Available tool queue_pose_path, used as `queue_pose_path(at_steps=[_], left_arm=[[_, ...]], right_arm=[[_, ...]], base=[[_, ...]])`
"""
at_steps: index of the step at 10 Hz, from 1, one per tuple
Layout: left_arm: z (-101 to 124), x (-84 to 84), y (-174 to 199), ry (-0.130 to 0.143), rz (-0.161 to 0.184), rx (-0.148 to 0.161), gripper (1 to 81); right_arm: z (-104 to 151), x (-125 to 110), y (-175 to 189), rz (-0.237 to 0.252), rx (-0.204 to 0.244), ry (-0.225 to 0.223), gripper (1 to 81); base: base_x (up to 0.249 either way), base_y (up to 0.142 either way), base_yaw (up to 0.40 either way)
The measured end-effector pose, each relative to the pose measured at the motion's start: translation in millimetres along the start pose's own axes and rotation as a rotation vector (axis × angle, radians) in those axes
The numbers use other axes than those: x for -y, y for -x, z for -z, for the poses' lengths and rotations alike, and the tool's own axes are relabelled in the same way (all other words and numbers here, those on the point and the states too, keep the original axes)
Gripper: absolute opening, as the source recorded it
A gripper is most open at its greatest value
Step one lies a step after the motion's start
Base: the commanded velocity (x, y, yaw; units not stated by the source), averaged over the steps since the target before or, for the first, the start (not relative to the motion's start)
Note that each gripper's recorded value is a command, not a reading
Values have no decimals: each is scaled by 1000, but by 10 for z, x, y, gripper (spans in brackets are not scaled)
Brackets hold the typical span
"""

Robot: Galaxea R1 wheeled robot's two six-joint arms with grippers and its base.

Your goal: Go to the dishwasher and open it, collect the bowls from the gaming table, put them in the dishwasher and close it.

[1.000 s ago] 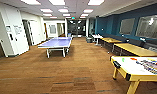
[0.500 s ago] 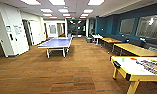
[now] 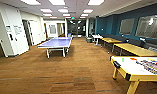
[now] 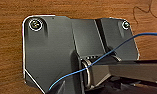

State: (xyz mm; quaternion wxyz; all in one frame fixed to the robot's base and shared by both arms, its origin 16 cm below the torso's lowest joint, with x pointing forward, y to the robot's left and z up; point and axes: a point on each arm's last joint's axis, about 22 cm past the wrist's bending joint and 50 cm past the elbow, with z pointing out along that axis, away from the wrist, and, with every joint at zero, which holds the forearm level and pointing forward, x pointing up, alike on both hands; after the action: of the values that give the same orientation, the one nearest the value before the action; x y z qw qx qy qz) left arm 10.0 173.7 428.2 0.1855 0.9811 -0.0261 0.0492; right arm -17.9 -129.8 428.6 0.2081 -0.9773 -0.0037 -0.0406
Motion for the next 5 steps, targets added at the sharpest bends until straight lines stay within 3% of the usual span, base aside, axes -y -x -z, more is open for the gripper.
queue_pose_path(at_steps=[3,5], left_arm=[[-1,-4,3,0,0,0,811],[1,-13,133,2,4,21,811]], right_arm=[[0,-2,-4,0,0,0,811],[1,-16,-39,1,-9,3,811]], base=[[0,0,-365],[0,0,-381]])
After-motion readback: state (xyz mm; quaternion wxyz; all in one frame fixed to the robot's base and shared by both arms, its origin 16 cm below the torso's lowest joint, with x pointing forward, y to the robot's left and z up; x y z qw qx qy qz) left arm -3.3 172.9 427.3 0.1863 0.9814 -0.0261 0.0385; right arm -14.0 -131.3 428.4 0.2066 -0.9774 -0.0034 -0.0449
